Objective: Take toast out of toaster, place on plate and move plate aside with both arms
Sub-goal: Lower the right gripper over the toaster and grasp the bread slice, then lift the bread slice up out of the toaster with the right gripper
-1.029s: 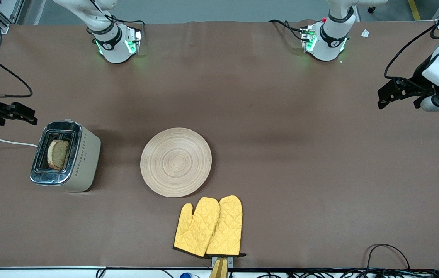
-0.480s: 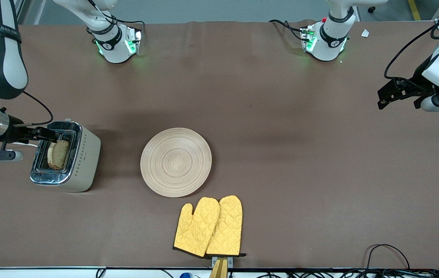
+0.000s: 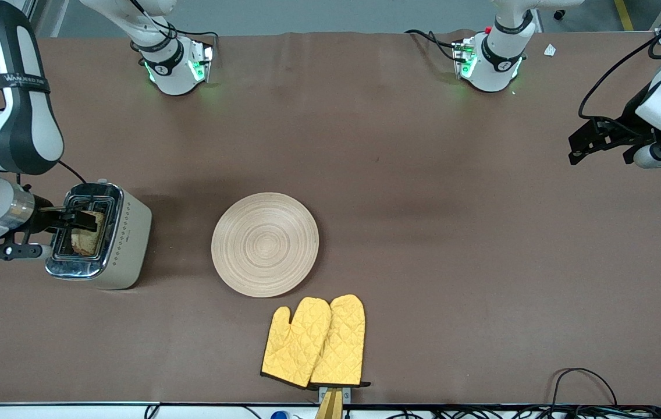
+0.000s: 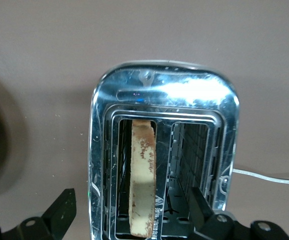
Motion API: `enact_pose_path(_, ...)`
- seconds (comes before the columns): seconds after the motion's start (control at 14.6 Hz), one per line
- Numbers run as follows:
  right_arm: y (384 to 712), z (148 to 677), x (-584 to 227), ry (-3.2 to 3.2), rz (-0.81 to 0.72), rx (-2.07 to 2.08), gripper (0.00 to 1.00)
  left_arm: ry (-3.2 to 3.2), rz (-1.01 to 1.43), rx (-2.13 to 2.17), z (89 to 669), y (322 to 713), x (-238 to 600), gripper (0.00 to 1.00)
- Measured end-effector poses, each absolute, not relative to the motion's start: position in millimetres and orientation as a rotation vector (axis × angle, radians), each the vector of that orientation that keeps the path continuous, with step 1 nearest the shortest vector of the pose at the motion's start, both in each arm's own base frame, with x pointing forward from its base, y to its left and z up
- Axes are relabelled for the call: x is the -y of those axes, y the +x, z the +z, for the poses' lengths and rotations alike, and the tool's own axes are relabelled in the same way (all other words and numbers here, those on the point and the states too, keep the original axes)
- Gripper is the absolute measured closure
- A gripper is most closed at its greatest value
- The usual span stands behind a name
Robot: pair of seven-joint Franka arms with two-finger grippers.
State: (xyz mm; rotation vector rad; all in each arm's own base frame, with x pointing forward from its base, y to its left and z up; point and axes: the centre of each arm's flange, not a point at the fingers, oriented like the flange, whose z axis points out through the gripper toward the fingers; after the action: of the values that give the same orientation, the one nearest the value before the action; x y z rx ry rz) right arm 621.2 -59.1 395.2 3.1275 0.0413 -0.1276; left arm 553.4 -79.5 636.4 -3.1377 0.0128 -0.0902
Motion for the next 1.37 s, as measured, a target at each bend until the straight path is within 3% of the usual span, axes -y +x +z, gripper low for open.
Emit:
enact_pose_path(0.27,622,378,53,3.128,-0.160,-0.058,0.11,-3.138,-0.089,-0.013,636,553,80,0.00)
enact_pose_path(0.75,623,378,53,3.124,-0.154,-0.056,0.85,-3.138,-0.089,-0.012,636,554,79,0.00)
enact_pose_path(0.82,623,379,54,3.123,-0.150,-0.054,0.89,-3.138,-0.089,-0.012,636,554,79,0.00)
enact_pose_path(1.1,628,407,66,3.116,-0.079,-0.024,0.90,-3.138,-0.089,-0.012,636,554,79,0.00)
enact_pose_path(1.37,615,502,63,3.102,0.070,-0.031,0.90,-3.138,-0.088,-0.012,636,554,79,0.00)
